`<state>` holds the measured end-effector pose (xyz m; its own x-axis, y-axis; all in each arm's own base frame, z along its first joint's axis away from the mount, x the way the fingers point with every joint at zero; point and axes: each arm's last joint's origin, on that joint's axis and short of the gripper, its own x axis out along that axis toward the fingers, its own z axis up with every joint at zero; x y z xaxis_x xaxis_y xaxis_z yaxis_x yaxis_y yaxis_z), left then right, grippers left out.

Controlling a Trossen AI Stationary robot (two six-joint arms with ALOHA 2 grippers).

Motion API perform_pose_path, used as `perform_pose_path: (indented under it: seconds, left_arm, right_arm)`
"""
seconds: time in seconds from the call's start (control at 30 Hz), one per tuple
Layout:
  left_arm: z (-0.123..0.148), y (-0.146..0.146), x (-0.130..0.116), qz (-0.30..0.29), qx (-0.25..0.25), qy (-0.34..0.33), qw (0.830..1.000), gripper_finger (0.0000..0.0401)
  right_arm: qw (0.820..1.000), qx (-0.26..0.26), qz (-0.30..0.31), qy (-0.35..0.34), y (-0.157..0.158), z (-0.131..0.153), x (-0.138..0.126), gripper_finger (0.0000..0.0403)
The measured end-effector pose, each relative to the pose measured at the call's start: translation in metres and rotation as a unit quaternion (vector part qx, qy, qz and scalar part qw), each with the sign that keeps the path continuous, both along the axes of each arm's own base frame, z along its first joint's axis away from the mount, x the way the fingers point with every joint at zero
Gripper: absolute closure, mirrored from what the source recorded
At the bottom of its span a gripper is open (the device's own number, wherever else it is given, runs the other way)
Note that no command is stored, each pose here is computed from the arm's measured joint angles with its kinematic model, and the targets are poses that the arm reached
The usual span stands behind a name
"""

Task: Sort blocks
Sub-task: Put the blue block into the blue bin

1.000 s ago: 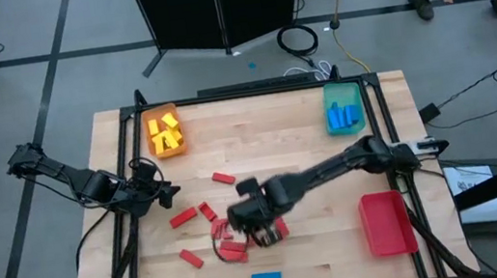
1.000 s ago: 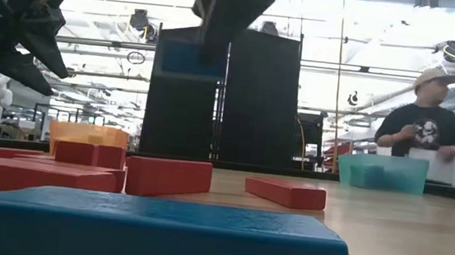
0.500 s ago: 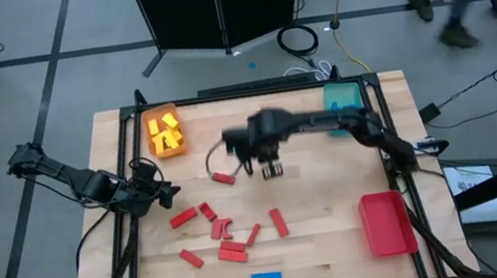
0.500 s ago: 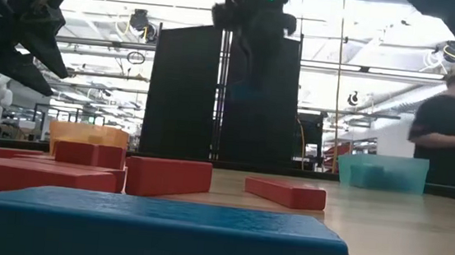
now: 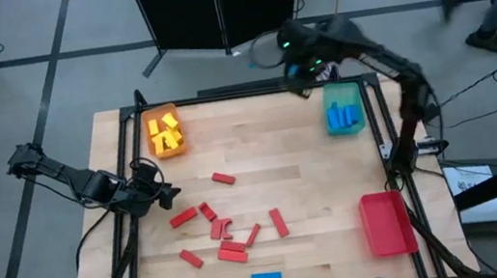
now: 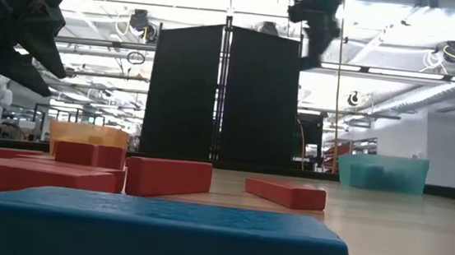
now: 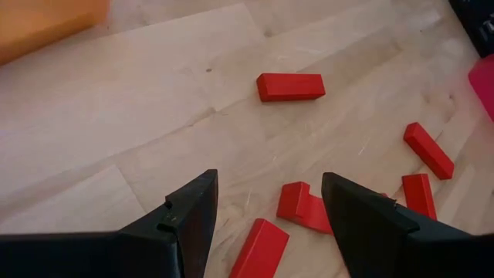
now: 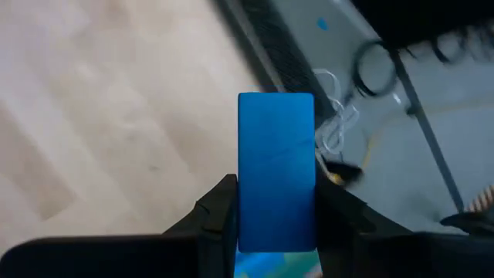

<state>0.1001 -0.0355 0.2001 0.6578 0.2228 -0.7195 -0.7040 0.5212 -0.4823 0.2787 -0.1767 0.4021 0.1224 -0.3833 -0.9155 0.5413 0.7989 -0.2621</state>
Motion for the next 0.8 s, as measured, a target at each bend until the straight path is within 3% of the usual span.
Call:
perform_pose_path:
  seconds: [0.2,0.37,0.8]
  left_arm:
    - [0.000,0.000,0.000,0.000,0.001,0.000,1.000,0.0173]
    - [0.000,0.000,0.000,0.000,0.002,0.000,1.000,0.0173]
    - [0.000,0.000,0.000,0.003,0.005,-0.001,1.000,0.0173]
  right_arm:
    - [0.995,0.003,-0.096,-0.002,-0.008,-0.011,-0.049,0.0307]
    - [0.986,0.010,-0.163,-0.016,-0.005,-0.048,-0.079,0.0307]
    - [0.943,0.030,-0.307,-0.124,0.021,-0.151,-0.114,0.0307]
